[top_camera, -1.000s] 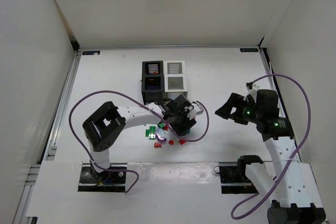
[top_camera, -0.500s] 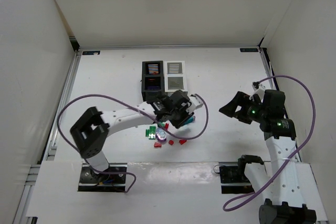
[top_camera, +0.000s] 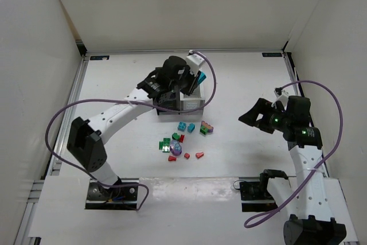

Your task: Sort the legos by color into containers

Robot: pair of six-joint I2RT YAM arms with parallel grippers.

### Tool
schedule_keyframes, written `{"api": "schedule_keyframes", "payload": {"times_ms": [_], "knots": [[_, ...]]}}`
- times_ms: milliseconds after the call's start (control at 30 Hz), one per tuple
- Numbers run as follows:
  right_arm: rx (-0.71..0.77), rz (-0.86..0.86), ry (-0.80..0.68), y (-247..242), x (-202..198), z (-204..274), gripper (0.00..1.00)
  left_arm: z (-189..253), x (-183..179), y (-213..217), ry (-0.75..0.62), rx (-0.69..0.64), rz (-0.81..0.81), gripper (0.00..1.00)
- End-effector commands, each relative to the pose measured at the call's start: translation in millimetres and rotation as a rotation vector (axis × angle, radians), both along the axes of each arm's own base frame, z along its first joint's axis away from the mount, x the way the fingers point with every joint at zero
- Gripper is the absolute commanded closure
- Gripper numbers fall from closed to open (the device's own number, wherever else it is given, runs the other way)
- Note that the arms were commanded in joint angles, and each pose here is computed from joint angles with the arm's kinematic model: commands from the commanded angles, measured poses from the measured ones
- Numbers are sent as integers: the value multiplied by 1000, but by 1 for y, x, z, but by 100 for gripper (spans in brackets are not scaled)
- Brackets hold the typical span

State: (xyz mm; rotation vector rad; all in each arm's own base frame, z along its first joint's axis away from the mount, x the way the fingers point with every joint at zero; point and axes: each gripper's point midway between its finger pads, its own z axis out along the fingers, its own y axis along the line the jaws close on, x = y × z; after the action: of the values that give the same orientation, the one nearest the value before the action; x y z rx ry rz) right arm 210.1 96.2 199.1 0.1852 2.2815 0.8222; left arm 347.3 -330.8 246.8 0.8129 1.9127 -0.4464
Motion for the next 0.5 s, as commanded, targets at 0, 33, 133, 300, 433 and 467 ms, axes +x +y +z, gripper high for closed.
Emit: {"api": "schedule_keyframes", "payload": {"times_ms": [0, 33, 133, 300, 433, 467], "knots": [[5, 11, -62, 1, 8, 14, 17, -2, 15, -6, 16, -3, -11, 61], [2, 0, -58, -2, 9, 14, 17, 3, 22, -4, 12, -14, -5, 61], [-7, -12, -52, -6, 10, 12, 17, -2, 37, 3, 20, -9, 33, 61], [-14, -23, -52, -11, 12, 12, 17, -10, 54, 16, 48, -18, 47, 61], [-13, -25, -53, -12, 14, 11, 17, -16, 47, 11, 65, -10, -13, 60], [-12, -25, -48, -13, 14, 10, 17, -23, 41, 8, 84, -11, -49, 60]]}}
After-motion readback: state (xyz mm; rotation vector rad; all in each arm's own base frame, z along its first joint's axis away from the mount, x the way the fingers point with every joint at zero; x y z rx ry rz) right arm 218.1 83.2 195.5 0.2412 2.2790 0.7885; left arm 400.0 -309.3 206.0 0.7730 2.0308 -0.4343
